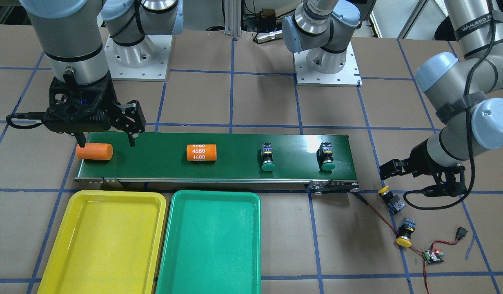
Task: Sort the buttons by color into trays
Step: 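Lower the left gripper onto a yellow-capped button beside the belt and grasp it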
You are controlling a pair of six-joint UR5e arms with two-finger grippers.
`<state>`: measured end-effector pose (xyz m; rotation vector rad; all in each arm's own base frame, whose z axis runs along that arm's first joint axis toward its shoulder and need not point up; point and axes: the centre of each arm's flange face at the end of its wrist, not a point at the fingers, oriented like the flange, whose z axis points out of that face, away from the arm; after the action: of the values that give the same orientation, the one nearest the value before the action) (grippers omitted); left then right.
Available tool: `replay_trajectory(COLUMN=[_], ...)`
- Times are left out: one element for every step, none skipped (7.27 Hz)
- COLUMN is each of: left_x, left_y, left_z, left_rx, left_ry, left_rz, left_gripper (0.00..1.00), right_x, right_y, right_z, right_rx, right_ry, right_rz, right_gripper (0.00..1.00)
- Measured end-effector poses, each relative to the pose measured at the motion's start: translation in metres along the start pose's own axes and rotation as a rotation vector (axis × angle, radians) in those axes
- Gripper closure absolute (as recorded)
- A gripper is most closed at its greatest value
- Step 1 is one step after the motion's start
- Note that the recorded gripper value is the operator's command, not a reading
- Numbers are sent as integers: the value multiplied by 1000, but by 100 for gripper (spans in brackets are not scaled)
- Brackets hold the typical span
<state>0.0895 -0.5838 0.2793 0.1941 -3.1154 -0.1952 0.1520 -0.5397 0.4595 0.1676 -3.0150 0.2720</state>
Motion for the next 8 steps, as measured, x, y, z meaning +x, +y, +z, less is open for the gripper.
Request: replay_trajectory(left_x=[-17,-26,-30,-32,-34,-35,-36,-37], left_y=[-9,-15,-21,-27,-32,-36,-41,-43], left_z=[20,37,51,63,72,80,87,93], left_rx=[-4,-14,-22,-18,-13,-7,0,-1], left_ry=[0,3,5,4,3,3,3,4], left_rz=[-51,-109,-154,-173,-183,-189,-195,-201], left_gripper=[0,0,0,0,0,3,18,74], right_x=[0,0,0,0,0,0,0,0], right_y=[0,0,0,0,0,1,1,1], right_z=[0,0,0,1,1,3,3,3], right_rx=[0,0,0,-1,-3,-5,-6,-5], right_ry=[0,1,1,0,0,0,0,0], right_rz=[0,0,0,0,0,0,-1,-1], right_gripper=[0,0,0,0,0,0,0,0])
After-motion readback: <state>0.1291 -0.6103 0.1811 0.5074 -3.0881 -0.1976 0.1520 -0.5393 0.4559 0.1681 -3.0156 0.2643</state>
